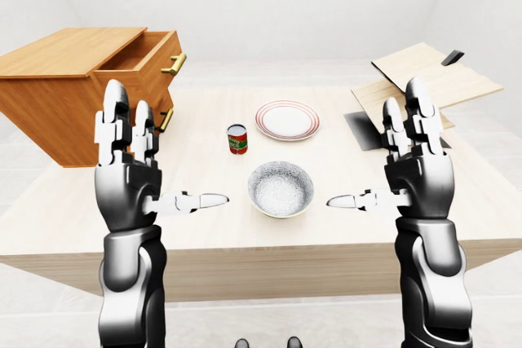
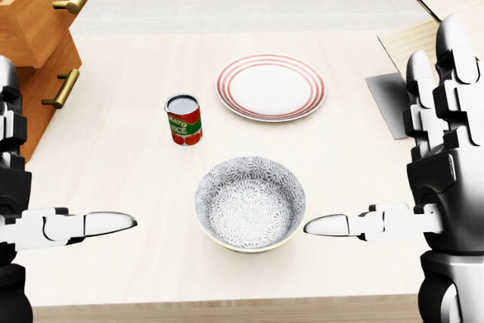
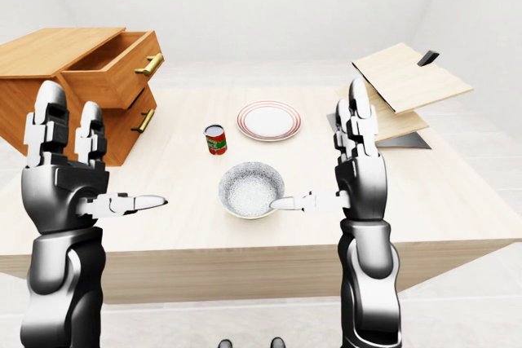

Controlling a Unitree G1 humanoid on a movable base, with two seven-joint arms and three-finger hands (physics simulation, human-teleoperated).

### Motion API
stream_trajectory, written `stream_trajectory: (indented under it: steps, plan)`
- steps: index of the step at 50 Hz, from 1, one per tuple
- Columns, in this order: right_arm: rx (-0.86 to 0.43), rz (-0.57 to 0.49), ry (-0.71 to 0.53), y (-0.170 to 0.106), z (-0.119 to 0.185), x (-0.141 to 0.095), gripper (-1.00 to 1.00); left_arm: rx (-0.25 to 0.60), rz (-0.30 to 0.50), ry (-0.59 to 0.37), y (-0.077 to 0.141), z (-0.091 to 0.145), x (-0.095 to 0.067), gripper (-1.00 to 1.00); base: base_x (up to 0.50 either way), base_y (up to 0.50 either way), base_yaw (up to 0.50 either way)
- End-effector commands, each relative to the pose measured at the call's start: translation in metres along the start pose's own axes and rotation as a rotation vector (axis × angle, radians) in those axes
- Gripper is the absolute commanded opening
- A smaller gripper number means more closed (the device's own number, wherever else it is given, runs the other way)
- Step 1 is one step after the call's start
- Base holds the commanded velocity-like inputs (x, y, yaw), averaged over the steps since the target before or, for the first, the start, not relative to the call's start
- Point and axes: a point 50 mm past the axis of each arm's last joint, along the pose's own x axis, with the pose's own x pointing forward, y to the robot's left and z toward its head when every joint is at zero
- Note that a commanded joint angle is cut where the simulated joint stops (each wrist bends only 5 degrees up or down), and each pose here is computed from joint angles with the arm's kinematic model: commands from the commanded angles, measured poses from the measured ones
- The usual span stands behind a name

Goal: Close the top drawer of the cabinet.

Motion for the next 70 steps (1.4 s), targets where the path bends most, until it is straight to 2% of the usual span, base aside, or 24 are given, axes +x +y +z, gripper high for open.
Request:
stream_trajectory:
  steps: [1,3,9,45,70]
  plan:
    - [-0.002,0.005,-0.001,0.001,0.0,0.0,1.0,0.008,-0.032,-0.004,-0.006,0.0,0.001,1.0,0.0,0.0,0.0]
    - [-0.002,0.003,0.0,0.001,0.0,0.0,1.0,-0.019,-0.018,-0.017,-0.004,0.003,0.001,1.0,0.0,0.0,0.0]
    - [-0.005,0.003,-0.013,-0.001,0.003,0.001,1.0,-0.02,-0.012,-0.004,-0.001,0.001,0.0,1.0,0.0,0.0,0.0]
    - [0.015,0.031,0.052,0.005,-0.011,-0.004,1.0,-0.024,-0.005,0.004,0.0,0.0,-0.001,1.0,0.0,0.5,0.0]
    - [0.018,0.031,0.018,0.004,-0.003,-0.003,1.0,-0.029,-0.009,0.004,-0.001,0.0,-0.002,1.0,0.0,0.5,0.0]
